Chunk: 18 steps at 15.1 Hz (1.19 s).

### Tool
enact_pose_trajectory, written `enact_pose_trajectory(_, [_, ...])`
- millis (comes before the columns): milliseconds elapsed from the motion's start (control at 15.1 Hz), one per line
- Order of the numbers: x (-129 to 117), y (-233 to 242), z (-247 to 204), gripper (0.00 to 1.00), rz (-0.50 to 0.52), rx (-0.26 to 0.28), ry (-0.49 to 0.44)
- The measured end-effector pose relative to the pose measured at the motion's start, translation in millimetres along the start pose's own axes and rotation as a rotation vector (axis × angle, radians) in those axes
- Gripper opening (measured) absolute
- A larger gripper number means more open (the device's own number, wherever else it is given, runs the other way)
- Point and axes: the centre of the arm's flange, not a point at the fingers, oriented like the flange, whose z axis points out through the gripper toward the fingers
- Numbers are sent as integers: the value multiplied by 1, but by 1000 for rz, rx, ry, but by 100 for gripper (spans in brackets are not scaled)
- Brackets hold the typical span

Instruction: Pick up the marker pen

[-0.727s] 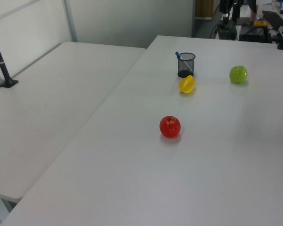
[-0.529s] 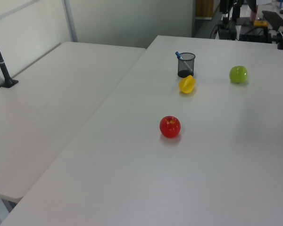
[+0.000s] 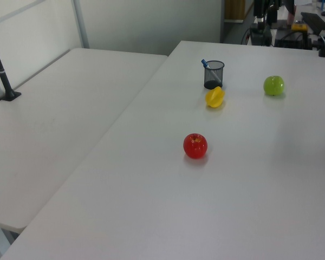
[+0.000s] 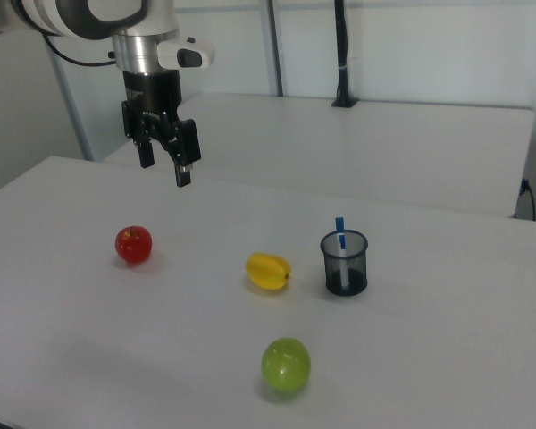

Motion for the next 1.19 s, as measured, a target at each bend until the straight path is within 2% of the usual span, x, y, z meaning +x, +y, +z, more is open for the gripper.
enact_pose_trajectory(462, [-4,4,-7,100,-1,21,17])
enact_pose_trajectory(661, [9,2,-7,100,-1,90,74])
enact_pose_trajectory(793, [19,11,-7,100,-35,95,122])
enact_pose_trajectory(991, [28,30,0,100,-98,96,143])
enact_pose_trajectory(1189, [38,39,4,100,-117,94,181])
